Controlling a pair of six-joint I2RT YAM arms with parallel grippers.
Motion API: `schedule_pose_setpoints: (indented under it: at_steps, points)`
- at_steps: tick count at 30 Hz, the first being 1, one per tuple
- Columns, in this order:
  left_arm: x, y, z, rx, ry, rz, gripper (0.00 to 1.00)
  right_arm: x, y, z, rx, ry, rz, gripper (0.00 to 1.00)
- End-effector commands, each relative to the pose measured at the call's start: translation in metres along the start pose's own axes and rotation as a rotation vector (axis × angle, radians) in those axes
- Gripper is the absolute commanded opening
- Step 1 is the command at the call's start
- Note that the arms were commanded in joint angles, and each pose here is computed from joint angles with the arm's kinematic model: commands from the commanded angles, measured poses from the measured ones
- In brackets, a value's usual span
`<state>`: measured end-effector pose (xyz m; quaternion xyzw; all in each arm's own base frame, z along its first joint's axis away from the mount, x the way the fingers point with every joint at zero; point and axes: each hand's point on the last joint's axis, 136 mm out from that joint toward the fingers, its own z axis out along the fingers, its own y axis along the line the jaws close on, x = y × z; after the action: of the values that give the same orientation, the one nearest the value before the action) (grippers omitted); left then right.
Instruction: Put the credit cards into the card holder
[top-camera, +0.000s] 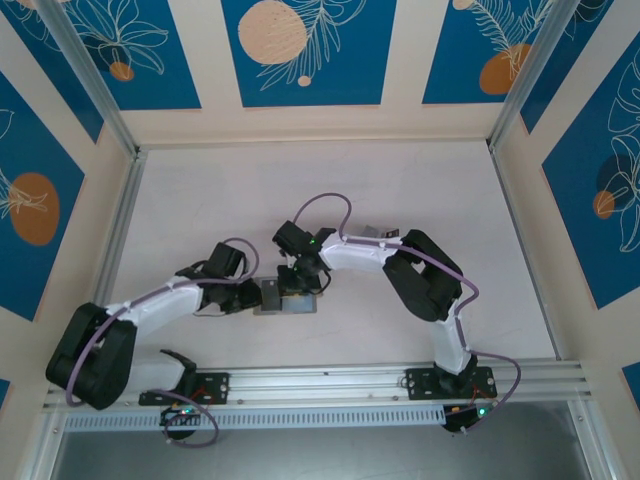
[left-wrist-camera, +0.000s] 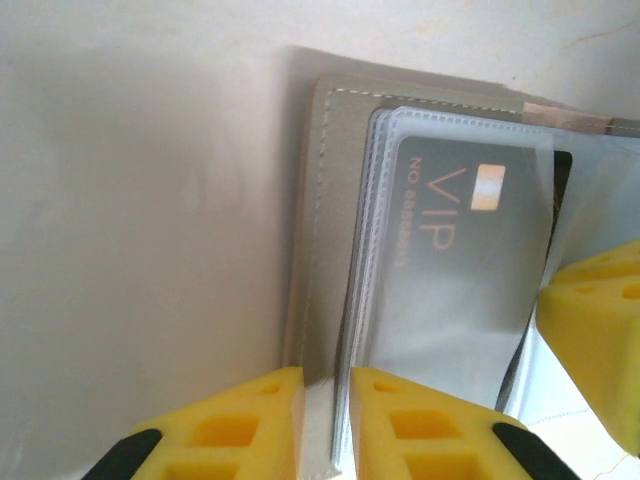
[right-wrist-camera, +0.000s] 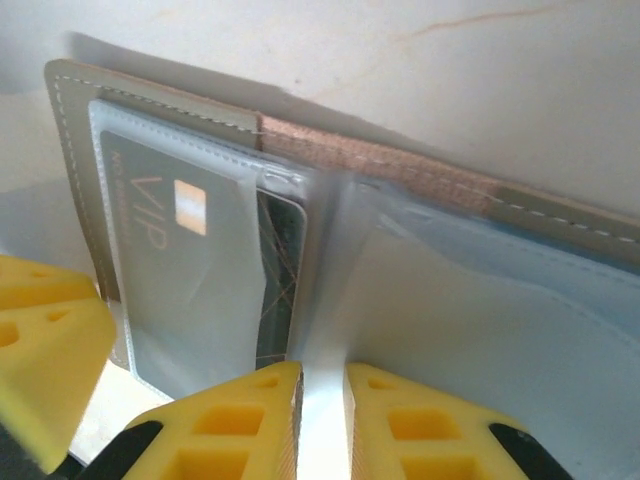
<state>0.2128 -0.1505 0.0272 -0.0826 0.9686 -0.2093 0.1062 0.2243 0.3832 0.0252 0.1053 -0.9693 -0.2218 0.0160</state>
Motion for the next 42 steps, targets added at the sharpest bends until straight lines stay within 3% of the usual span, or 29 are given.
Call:
schedule_pose_setpoints:
  at_steps: [1, 9, 19, 24, 32, 42]
  points:
    - [0.002, 0.013, -0.009, -0.063, -0.026, -0.030, 0.16, 0.010, 0.001, 0.004, -0.019, 0.039, 0.010, 0.18]
    - [-0.001, 0.016, 0.004, -0.085, -0.001, -0.024, 0.01, 0.011, -0.001, 0.004, -0.013, 0.051, 0.008, 0.10]
    - [0.003, 0.016, 0.020, -0.072, 0.035, -0.013, 0.00, 0.015, 0.020, 0.015, -0.073, 0.091, -0.019, 0.07]
    - [0.003, 0.016, 0.019, -0.072, 0.033, -0.012, 0.00, 0.005, 0.023, 0.004, -0.090, 0.051, -0.018, 0.07]
    - [0.007, 0.023, 0.021, -0.097, 0.042, -0.012, 0.00, -0.004, -0.013, -0.053, 0.126, -0.035, -0.085, 0.22]
    - [0.010, 0.024, 0.023, -0.097, 0.052, -0.014, 0.01, -0.016, -0.032, -0.036, 0.226, 0.000, -0.160, 0.33]
